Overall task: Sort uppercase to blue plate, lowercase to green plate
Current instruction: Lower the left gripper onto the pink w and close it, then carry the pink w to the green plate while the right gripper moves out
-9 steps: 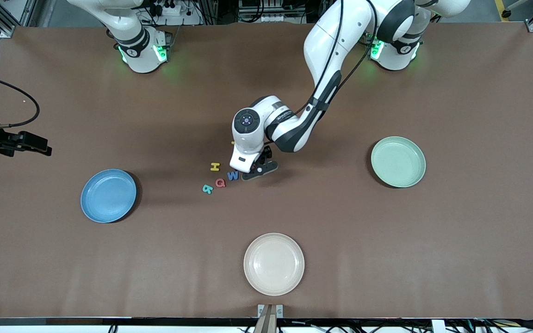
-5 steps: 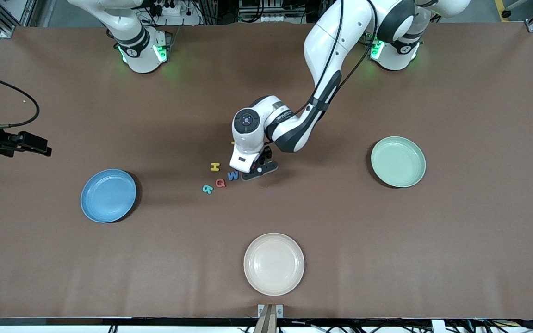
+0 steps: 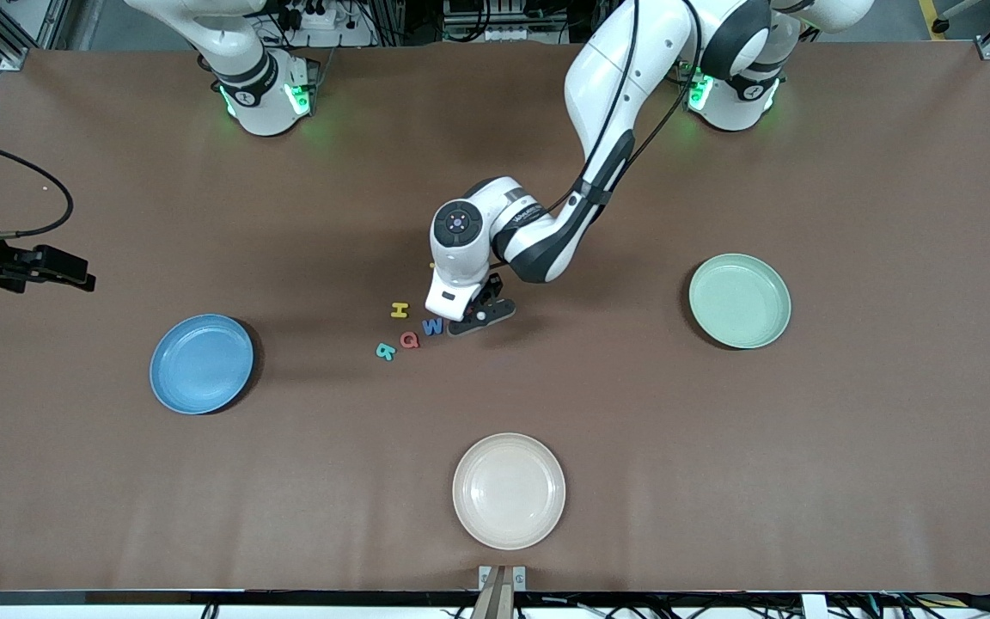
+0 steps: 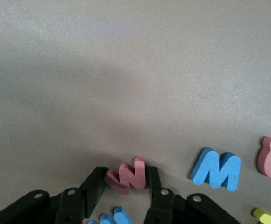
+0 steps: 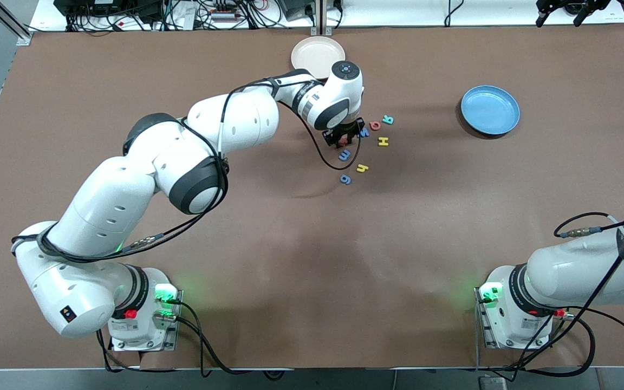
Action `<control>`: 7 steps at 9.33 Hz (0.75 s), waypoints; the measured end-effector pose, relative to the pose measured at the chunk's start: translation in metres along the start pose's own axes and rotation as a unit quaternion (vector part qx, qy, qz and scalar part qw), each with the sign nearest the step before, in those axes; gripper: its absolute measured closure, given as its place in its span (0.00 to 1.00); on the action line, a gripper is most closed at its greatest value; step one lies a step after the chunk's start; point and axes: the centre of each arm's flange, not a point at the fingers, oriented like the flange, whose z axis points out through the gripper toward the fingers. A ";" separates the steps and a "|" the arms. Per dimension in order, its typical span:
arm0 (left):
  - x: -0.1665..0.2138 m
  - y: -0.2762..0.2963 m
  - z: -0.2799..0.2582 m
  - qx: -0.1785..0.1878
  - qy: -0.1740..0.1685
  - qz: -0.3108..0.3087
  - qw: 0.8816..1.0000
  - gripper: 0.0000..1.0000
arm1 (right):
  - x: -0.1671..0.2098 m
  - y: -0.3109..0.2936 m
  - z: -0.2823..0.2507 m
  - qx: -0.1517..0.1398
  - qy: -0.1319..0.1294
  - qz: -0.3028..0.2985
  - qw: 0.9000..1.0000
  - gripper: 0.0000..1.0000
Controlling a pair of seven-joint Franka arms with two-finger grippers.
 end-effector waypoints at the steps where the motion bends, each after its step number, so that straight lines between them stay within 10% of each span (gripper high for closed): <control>1: 0.000 0.000 0.000 0.000 0.000 0.000 1.000 0.57 | 0.000 0.000 0.000 0.000 0.001 0.000 1.000 0.00; 7: 0.018 -0.006 -0.003 0.009 -0.007 -0.015 1.000 0.61 | 0.002 -0.016 -0.001 0.000 0.004 -0.014 1.000 0.00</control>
